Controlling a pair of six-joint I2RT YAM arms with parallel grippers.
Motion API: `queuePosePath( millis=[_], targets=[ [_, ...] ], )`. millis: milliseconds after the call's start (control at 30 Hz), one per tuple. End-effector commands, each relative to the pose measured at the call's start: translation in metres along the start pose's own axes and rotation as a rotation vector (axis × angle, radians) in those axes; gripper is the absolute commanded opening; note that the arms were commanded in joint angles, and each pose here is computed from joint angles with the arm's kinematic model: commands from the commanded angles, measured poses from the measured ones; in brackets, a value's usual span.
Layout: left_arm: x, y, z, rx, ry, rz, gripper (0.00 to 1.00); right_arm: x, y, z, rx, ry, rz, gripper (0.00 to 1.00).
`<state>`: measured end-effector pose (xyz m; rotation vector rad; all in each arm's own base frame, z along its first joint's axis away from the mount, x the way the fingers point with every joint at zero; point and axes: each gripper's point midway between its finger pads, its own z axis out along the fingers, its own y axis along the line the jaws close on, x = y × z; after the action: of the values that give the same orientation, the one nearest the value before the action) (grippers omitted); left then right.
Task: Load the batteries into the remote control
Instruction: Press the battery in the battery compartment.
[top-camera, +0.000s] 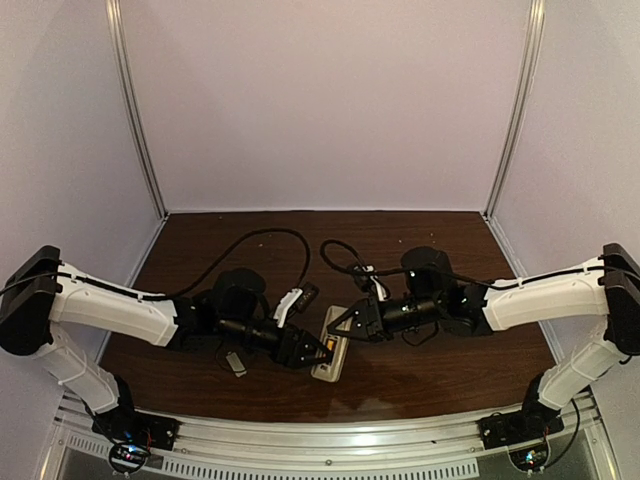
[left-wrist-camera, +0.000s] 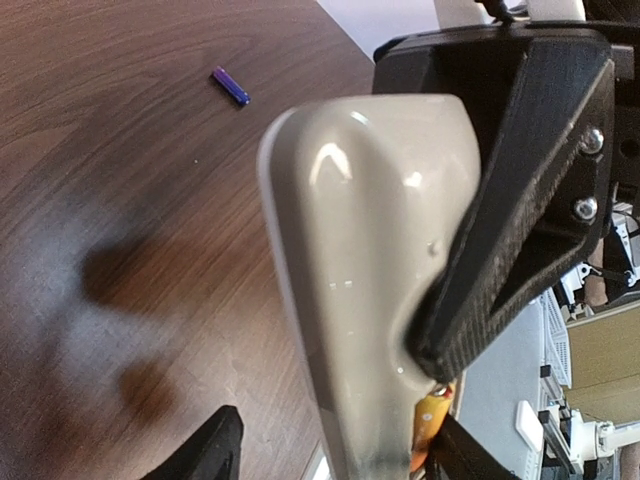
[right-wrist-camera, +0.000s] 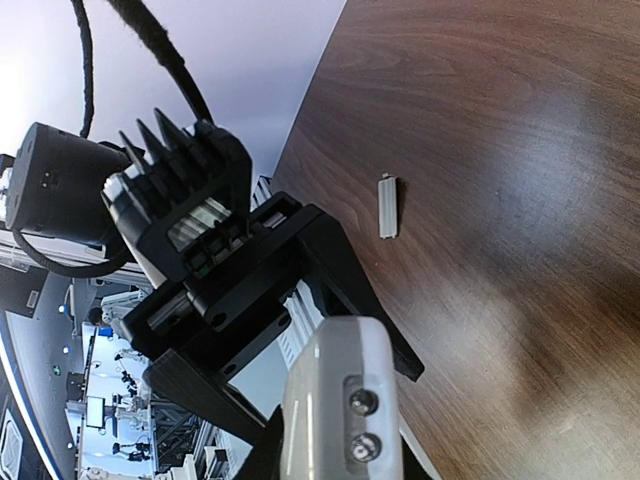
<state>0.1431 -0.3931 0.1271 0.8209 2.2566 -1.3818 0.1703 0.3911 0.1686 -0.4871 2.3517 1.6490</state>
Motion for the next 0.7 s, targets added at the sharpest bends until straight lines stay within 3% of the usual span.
queuePosePath(
  millis=[0, 333, 667],
  targets=[
    [-0.027, -0.007, 0.0, -0.001, -0.083, 0.014, 0.64, -0.008, 0.025, -0.003, -0.037, -0.022, -0.069, 0.0],
    [-0.032, -0.005, 0.002, -0.005, -0.094, -0.023, 0.71, -0.007, 0.026, -0.004, -0.024, -0.021, -0.087, 0.0],
    [-0.018, 0.016, 0.003, -0.012, -0.077, -0.121, 0.44, -0.013, 0.041, -0.013, -0.053, -0.058, -0.143, 0.0]
  ],
)
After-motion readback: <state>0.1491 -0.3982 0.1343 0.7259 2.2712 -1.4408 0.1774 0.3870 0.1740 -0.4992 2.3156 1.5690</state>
